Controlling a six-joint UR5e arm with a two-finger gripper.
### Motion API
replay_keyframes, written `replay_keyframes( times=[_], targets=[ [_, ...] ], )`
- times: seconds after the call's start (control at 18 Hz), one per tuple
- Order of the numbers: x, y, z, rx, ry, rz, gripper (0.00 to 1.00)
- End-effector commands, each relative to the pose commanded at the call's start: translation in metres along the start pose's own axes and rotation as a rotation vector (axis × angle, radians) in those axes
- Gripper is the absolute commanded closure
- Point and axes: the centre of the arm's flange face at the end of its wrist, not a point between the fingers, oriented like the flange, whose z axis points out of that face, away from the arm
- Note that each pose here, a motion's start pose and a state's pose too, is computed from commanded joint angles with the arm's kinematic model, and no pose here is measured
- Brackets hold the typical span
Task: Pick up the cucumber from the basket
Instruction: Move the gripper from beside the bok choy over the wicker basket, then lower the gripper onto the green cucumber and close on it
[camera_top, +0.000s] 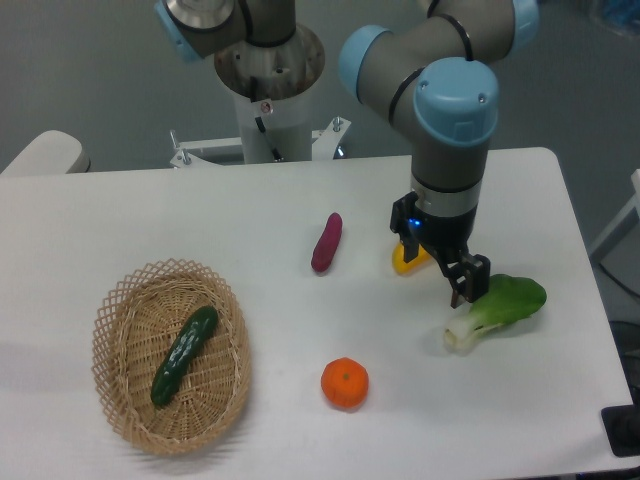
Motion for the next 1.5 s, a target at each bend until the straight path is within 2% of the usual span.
replay_keyframes(
  times=[0.11,0.39,0.67,0.78,0.89,1.11,1.5],
  targets=[
    [0.013,-0.013,0.0,0.004,0.009,-0.07,0.0],
    [0.051,-0.088,0.004,0.015,0.038,-0.283,0.0],
    [0.112,-0.158,0.035,-0.014,0.107,-0.518,0.0],
    [0.122,-0.179,0.052,-0.031,0.129,-0.612,0.0],
    [0.134,-0.209,0.069,-0.029,0.123,-0.698,0.0],
    [0.161,-0.252,0.098,-0.016,0.12,-0.72,0.0],
    [0.181,-0.287,0.144,-0.014,0.113,-0.59,0.0]
  ],
)
